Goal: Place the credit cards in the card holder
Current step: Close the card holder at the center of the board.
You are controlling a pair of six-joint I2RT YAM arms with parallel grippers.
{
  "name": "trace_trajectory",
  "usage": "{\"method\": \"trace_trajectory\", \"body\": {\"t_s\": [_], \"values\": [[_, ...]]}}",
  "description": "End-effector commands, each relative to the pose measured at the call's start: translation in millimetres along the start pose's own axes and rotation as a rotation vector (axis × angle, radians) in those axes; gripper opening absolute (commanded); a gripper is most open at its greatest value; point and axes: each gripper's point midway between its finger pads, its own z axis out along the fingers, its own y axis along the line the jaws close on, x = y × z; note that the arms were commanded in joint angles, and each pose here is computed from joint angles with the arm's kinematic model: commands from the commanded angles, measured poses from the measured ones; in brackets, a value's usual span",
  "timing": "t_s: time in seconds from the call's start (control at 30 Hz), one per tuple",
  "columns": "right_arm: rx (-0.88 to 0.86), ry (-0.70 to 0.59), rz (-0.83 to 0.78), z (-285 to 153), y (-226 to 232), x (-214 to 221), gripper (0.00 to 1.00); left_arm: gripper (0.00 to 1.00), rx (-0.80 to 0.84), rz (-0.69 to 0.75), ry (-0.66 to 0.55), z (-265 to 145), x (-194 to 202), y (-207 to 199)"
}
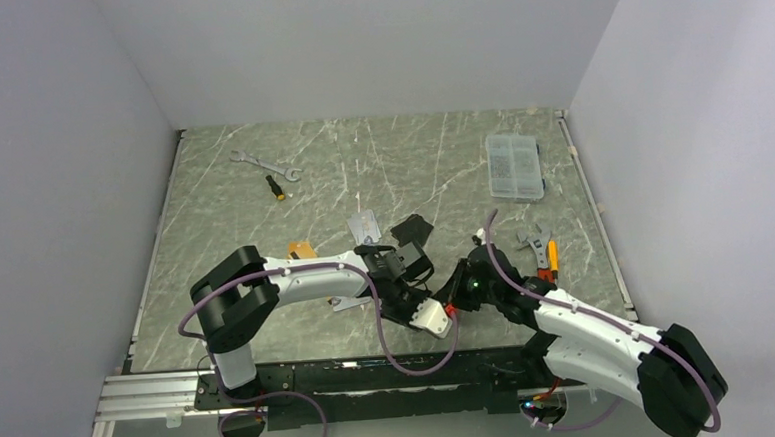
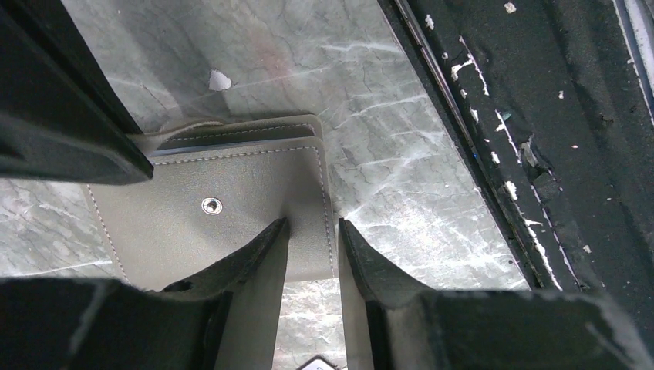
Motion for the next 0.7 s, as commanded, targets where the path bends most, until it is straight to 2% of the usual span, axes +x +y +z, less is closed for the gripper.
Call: {"method": "trace_trajectory", "body": {"t_s": [0.0,0.2,0.37,0.5,0.67], "values": [[-0.11,0.001,-0.061,-1,40,-14,0.0,0.36,0.067,0.005,0.019,17,6,-19],[-0.081,0.086,-0.085,16,42,-8,0.0,0.35,0.056,0.007,0.013,14,4,-20],[-0.051,0.104,-0.087,23,40,-8,0.0,0.35,0.048,0.015,0.009,12,0,-19],[-0.027,0.106,-0.099,23,42,-12,0.17,0.34,0.051,0.014,0.013,13,2,-21],[-0.013,0.122,-0.095,23,40,-9,0.24,0.34,0.052,0.015,0.015,12,3,-22]]}}
